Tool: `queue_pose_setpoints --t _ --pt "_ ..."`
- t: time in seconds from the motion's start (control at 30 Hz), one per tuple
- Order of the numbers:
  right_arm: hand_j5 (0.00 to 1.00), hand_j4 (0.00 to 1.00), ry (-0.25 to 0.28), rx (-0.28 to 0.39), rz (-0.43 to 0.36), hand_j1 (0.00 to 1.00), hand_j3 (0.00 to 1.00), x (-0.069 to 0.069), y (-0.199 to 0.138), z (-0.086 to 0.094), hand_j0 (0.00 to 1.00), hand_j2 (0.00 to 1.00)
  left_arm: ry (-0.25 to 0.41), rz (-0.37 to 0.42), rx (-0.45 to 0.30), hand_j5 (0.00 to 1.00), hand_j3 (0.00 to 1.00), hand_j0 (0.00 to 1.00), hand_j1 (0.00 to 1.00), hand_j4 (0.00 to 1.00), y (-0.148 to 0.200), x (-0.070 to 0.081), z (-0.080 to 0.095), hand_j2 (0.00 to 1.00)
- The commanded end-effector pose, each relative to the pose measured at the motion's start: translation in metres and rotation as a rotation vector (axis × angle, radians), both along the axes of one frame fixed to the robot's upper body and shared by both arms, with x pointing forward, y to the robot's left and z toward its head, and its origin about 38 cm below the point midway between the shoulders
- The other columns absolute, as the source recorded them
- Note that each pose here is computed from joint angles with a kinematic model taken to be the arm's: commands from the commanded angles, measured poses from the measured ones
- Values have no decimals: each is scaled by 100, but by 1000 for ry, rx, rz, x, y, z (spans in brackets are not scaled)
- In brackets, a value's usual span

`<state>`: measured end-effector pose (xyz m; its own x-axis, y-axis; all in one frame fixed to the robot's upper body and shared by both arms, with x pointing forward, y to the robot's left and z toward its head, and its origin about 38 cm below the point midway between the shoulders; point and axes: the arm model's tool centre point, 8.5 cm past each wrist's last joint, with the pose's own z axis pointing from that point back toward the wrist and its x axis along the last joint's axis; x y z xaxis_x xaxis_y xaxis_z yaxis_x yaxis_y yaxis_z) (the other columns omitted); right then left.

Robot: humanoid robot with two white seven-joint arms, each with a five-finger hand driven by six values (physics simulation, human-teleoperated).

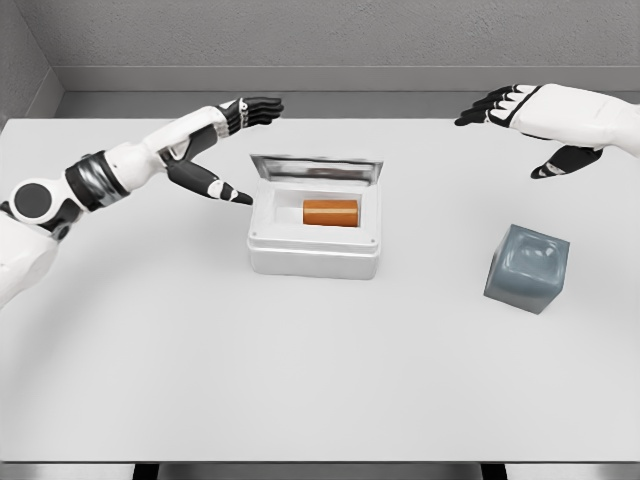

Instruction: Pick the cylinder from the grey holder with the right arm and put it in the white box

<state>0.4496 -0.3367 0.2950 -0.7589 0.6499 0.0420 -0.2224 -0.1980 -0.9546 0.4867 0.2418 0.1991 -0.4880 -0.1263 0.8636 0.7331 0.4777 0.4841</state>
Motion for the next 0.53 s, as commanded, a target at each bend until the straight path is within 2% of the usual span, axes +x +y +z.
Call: queue_pose_setpoints --t 0.0,0.2,0.23,0.37,0.5 --pt "100 100 1 5 -2 100 100 0 0 0 100 100 -4 -6 -9 100 100 100 100 100 0 -1 4 100" --pt "100 100 4 2 0 100 100 0 1 -1 100 100 -8 13 21 100 100 100 100 100 16 -3 5 100" --pt "100 100 7 1 1 100 100 0 1 -2 100 100 16 37 44 100 100 100 100 100 30 -9 -6 100" --pt "100 100 10 -2 5 100 100 0 2 -3 100 100 87 132 84 100 100 100 100 100 65 -10 -35 100" --pt "100 100 10 -3 4 100 100 0 2 -3 100 100 99 163 89 100 100 100 100 100 75 -9 -40 100"
